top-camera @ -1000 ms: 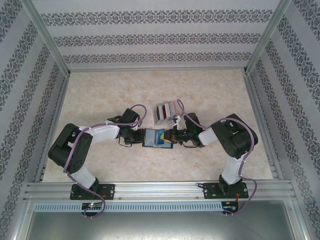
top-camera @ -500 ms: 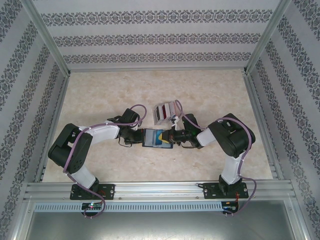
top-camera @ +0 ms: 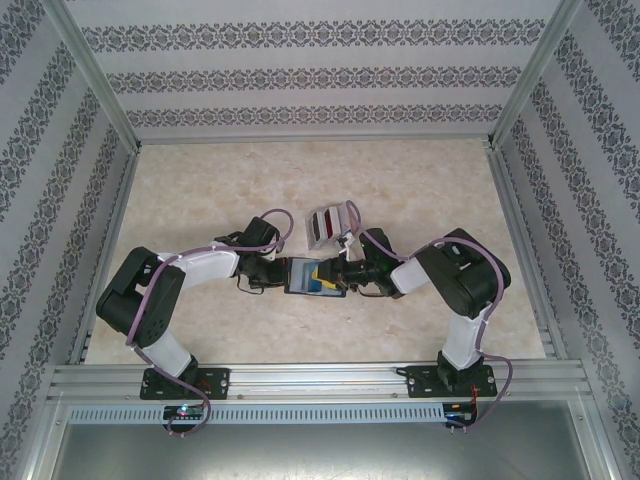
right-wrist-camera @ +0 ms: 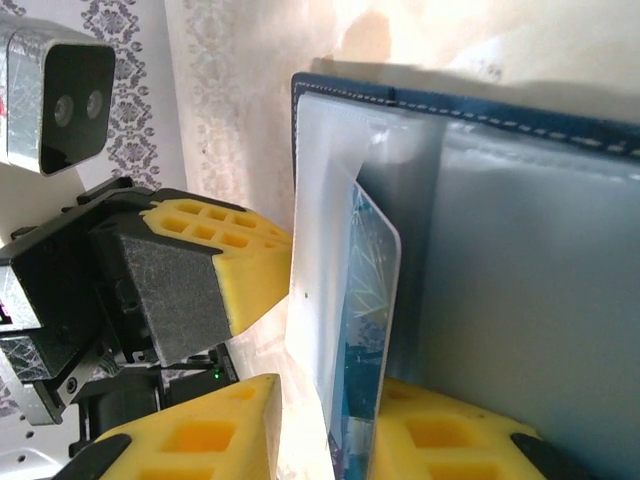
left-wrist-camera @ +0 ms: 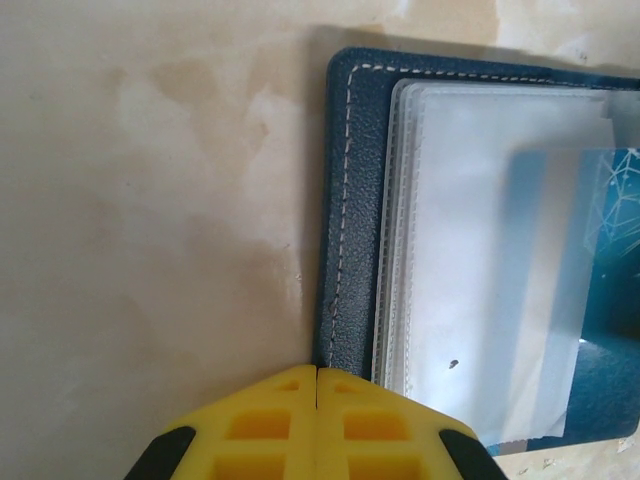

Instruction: Put the credit cards into the card holder

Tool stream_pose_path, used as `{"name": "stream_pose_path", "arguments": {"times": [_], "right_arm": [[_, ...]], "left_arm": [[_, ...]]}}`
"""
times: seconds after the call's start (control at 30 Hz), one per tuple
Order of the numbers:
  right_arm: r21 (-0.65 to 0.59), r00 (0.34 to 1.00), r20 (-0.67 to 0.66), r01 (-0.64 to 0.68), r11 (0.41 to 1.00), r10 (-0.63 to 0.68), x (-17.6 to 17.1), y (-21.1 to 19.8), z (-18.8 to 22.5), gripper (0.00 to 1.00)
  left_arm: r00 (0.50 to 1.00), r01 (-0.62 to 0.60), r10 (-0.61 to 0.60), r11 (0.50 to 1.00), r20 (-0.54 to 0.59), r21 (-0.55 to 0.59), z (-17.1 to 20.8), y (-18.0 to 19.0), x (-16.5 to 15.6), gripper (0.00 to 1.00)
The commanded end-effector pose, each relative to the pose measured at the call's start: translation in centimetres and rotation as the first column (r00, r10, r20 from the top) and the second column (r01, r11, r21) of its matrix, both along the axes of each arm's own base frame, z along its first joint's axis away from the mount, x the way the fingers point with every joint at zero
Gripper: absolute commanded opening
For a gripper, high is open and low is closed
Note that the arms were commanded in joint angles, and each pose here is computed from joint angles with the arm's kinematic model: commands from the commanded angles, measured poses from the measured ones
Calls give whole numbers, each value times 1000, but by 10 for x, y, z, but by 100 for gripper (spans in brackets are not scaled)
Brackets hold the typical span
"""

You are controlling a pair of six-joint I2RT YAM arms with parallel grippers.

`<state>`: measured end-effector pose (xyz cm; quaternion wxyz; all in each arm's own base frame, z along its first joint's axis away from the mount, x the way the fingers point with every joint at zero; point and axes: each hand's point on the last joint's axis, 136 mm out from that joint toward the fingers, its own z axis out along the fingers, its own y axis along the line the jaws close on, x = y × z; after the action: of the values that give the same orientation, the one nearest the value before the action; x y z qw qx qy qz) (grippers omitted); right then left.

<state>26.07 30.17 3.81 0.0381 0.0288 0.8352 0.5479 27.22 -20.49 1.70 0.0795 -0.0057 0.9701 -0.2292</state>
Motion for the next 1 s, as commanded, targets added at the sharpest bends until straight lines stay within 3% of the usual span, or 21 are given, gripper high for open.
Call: {"name": "stream_pose_path", "arguments": {"times": [0.0,0.3,0.47,0.63,0.97], "right_arm": [[-119,997,-39,65,991,-70,-3,-16,-29,30],[-166,993,-41,106,980,-115,-2,-26,-36,26],[-170,988,-41,143,975,-152,3,-27,-39,9],[-142,987,-31,153,978,-159,10,-14,-34,0],[-111,995,-24,97,989,-100,6,18,-32,3]], "left_arm": [[999,-24,27,991,-23,131,-20,26,-9,2],[999,-26,30,992,-25,121,-22,26,-10,0],[999,-29,33,993,-28,113,-22,25,-11,0],[999,-28,31,994,-31,109,-23,24,-11,0],[999,-29,32,994,-23,104,-21,23,-9,0]]}}
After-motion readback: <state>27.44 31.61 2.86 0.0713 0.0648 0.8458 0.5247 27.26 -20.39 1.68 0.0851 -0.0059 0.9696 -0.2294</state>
